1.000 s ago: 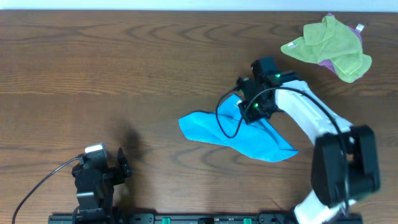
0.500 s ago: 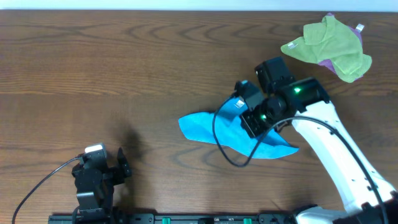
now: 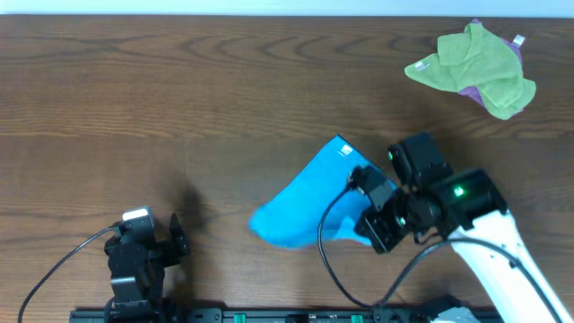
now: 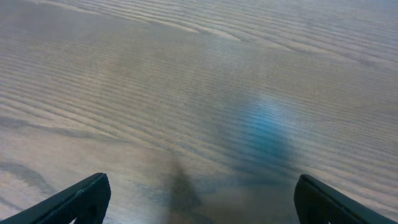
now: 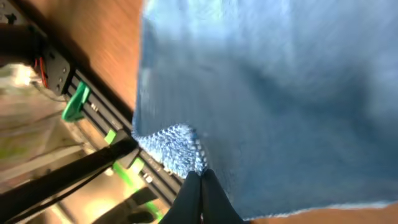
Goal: Fold the cloth
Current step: 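Drag the blue cloth corner rightward with the right gripper to spread it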
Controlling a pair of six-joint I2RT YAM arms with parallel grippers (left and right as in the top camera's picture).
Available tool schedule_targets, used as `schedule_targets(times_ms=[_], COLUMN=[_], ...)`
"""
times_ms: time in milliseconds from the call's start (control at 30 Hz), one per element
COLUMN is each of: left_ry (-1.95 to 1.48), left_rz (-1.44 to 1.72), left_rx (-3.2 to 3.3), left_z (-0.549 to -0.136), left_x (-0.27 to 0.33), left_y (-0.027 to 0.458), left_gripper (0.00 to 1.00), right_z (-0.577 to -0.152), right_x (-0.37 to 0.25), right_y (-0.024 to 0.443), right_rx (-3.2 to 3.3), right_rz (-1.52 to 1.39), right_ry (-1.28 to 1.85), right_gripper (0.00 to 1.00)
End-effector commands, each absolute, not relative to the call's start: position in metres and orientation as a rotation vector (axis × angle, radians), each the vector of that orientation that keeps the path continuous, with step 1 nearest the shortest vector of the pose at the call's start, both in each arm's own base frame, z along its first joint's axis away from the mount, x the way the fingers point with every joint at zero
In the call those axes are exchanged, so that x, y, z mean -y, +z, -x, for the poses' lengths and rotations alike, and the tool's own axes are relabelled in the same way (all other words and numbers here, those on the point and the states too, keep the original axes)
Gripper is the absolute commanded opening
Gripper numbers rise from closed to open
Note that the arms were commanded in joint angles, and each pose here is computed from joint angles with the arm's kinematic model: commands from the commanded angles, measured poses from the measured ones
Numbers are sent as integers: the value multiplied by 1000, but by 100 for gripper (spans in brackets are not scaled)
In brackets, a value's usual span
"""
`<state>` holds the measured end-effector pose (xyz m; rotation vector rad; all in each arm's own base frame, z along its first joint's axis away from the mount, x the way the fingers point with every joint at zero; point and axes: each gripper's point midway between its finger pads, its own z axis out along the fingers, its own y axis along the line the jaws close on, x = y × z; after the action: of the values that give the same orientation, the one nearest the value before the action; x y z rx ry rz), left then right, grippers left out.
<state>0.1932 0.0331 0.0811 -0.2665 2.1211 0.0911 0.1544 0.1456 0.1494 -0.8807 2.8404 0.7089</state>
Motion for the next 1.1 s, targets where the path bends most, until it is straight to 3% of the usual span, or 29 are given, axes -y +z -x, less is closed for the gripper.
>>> schedule_targets(times_ms=[0, 133, 167, 200, 233, 333, 700, 1067], left_ry=[71, 71, 71, 71, 71, 59, 29, 24], left_rz=[294, 294, 295, 294, 294, 288, 273, 270], left_rx=[-2121, -2121, -2121, -2121, -2121, -2122, -2137, -2138], left_z=[-193, -193, -193, -193, -193, -193, -192, -192], left_x=[-33, -33, -33, -33, -33, -31, -26, -25], left_y=[78, 78, 78, 78, 78, 78, 75, 75], left_gripper=[95, 95, 95, 96, 95, 95, 95, 96], right_z=[-131, -127, -131, -135, -137, -146, -252, -322], right_x=[-146, -139, -138, -138, -139, -143, -137, -141], right_y=[133, 119, 119, 120, 121, 126, 117, 36], right_rx=[-2942, -3009, -3009, -2992, -2975, -2918, -2656, -2681], right_rz=[757, 607, 575, 558, 559, 551, 452, 442], right_ry=[800, 762, 733, 729, 731, 738, 381, 242], right_gripper=[2, 4, 16, 43, 61, 86, 86, 80])
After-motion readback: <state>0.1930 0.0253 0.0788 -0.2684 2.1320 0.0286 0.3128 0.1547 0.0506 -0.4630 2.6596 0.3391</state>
